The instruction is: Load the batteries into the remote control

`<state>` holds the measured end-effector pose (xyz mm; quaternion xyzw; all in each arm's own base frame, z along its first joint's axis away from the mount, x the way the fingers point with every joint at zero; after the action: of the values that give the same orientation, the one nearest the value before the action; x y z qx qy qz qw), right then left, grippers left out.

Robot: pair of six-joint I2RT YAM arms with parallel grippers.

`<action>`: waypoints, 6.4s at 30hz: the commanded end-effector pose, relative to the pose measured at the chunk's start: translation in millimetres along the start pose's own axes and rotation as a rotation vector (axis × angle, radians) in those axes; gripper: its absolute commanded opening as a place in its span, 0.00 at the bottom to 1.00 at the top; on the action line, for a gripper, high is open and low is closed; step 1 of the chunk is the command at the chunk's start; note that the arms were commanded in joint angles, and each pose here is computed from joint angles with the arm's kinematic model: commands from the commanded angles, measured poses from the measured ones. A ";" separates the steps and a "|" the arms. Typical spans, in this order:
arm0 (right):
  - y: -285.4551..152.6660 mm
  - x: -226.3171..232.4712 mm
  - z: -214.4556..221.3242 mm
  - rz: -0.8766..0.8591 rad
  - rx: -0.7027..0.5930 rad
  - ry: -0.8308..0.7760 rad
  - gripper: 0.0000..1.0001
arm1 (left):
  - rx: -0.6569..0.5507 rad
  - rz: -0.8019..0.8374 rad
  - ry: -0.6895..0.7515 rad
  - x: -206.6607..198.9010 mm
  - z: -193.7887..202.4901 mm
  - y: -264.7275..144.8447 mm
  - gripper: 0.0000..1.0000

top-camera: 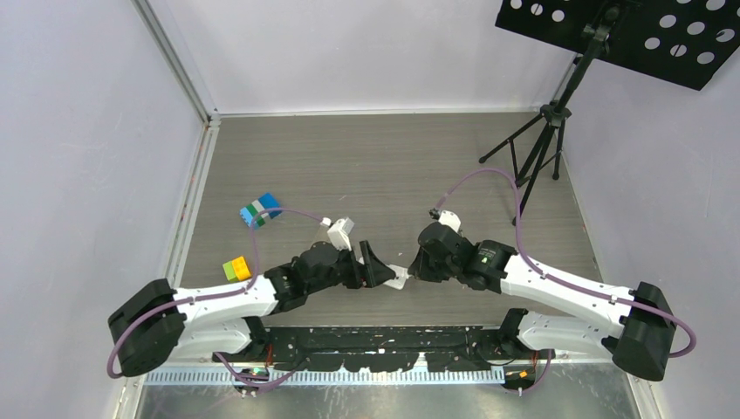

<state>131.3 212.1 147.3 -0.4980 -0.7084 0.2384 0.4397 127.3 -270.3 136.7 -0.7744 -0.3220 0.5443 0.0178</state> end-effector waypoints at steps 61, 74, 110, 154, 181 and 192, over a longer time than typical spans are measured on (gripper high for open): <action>-73.3 51.6 -122.7 -0.363 -0.244 1.002 0.00 | -0.538 0.396 1.503 -127.8 -110.9 -27.2 0.56; -115.7 61.1 -158.6 -0.610 -0.618 0.644 0.00 | -0.207 0.469 0.135 -152.9 -80.6 -45.8 1.00; -128.4 66.4 -138.8 -0.726 -0.616 0.417 0.45 | -0.049 0.614 -0.001 -188.3 -91.5 -41.4 0.00; -117.6 67.6 -60.5 -0.780 -0.214 -0.278 0.01 | 0.402 0.466 0.270 -117.1 -82.6 -54.9 0.62; 48.6 6.1 14.4 -0.295 0.233 0.006 0.00 | 0.007 -0.338 0.039 93.4 -69.1 -6.2 0.85; 49.4 -5.2 4.8 -0.177 0.168 0.025 0.00 | 0.065 -0.305 0.010 101.9 -57.7 6.0 0.69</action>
<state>139.8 223.5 86.3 -0.3731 -0.7078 0.2854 0.5276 200.9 -199.7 74.4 -0.7092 -0.4336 0.5386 0.1380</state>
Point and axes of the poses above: each gripper's point midway between its finger pads, its own y axis out along the fingers, its own x axis along the line the jaws close on, z = x × y, the point moved 5 cm from there along -y, back along the fingers, and after that the axes turned 7 degrees about -y, right-handed, at the moved point
